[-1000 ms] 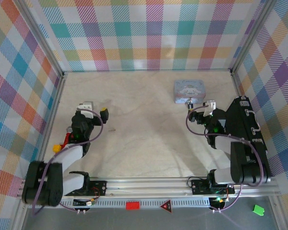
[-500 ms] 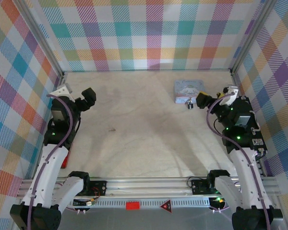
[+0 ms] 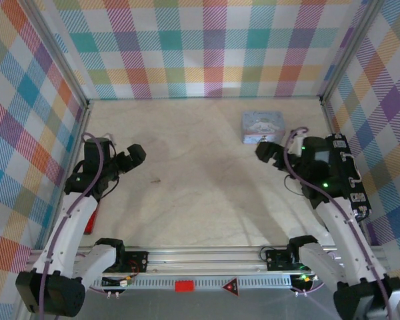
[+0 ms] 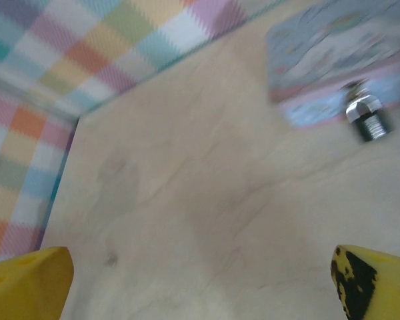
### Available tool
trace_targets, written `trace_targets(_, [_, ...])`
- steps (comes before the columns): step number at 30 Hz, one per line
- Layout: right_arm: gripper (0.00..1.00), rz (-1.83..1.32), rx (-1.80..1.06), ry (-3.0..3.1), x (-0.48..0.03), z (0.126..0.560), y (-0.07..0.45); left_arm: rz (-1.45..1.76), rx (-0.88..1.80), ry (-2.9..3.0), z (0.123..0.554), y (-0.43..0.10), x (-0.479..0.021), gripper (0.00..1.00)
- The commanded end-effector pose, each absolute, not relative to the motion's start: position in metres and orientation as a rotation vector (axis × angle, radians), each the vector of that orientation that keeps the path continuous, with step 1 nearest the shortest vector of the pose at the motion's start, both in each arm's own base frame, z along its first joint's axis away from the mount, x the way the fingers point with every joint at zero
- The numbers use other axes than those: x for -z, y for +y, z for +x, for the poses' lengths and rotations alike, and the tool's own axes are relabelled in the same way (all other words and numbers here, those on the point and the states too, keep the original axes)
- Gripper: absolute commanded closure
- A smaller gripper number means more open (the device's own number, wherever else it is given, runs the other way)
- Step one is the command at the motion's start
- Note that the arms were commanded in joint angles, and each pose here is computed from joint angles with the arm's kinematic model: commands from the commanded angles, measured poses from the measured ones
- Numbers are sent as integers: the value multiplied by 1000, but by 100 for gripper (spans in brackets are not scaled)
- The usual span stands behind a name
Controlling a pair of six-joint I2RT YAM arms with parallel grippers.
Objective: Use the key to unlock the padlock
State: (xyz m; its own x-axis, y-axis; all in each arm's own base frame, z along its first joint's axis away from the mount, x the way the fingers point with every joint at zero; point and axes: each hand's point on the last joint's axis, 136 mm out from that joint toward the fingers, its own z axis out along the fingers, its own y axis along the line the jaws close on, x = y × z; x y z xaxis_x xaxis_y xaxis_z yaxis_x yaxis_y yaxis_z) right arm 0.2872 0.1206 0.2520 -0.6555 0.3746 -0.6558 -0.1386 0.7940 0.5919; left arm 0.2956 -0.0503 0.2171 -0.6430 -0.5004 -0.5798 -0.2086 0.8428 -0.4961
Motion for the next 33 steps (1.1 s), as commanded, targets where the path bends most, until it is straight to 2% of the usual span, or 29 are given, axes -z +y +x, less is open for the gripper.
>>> trace_targets(1, [1, 90, -768, 2206, -252, 283, 156, -499, 582, 2286, 288, -61, -230, 0])
trace_targets(10, [0, -173, -734, 2434, -202, 287, 288, -589, 261, 2131, 258, -6, -250, 0])
trace_targets(16, [6, -335, -688, 2541, -171, 288, 360, -633, 128, 1953, 224, 25, -280, 0])
trace_targets(23, [18, -410, -654, 2652, -130, 296, 410, -650, 145, 1899, 211, 28, -276, 0])
trace_targets(33, [45, -525, -671, 2736, -86, 304, 472, -639, 152, 1897, 211, 25, -272, 0])
